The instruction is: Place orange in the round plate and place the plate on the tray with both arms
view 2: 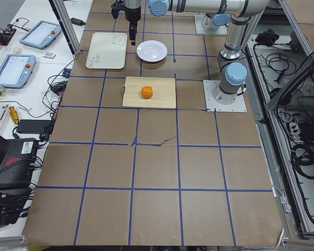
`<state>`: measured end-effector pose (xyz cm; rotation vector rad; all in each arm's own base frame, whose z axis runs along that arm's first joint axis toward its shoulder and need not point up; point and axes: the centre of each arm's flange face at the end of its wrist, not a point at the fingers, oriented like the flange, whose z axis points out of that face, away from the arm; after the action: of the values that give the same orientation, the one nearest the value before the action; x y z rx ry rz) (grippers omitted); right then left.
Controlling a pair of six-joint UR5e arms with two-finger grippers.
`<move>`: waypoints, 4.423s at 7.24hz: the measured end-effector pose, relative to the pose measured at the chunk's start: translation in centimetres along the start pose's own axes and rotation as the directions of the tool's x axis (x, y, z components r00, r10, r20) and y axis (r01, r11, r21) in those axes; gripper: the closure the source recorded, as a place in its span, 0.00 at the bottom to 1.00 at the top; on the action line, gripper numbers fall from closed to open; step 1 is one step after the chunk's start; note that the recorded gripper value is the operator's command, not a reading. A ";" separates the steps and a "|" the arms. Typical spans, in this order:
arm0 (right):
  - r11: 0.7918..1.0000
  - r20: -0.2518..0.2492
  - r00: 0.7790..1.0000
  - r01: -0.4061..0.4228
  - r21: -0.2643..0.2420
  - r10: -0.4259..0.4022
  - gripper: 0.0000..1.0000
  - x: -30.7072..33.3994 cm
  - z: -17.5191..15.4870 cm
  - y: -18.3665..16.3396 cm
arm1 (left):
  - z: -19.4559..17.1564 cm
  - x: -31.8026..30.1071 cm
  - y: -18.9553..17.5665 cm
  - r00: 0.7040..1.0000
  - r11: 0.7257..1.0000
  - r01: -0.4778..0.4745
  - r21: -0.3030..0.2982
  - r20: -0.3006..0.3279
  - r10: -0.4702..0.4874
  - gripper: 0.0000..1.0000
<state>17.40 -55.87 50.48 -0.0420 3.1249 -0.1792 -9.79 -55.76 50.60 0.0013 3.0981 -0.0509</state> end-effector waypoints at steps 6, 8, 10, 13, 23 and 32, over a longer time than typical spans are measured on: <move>1.000 -0.002 1.000 0.006 0.000 -0.006 0.00 0.0 0.0 0.0 | -0.1 -1.1 0.0 1.000 1.000 0.021 -0.001 -0.001 -0.021 0.00; 1.000 -0.002 1.000 0.003 -0.003 -0.003 0.00 0.0 0.0 0.0 | -0.1 -1.2 0.0 1.000 1.000 0.023 -0.003 0.001 -0.023 0.00; 1.000 -0.002 1.000 0.003 -0.008 -0.003 0.00 0.0 0.1 0.1 | 0.0 -1.3 0.0 1.000 1.000 0.029 -0.007 0.001 -0.029 0.00; 1.000 -0.003 1.000 0.004 -0.001 -0.004 0.19 0.0 0.0 0.0 | 0.1 -1.3 0.0 0.999 0.999 0.033 -0.012 0.001 -0.033 0.00; 1.000 -0.003 1.000 0.004 -0.005 -0.004 0.00 0.0 0.1 0.0 | 1.6 -2.0 0.3 0.999 0.997 0.044 -0.068 -0.001 -0.044 0.00; 1.000 -0.004 1.000 0.001 -0.014 -0.001 0.00 0.0 0.2 0.1 | 24.3 -11.6 1.6 0.988 0.967 0.146 -0.209 -0.028 -0.155 0.00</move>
<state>17.36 -55.76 50.26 -0.0440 3.1300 -0.1577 2.85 -54.97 26.83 -0.2430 3.1246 0.2698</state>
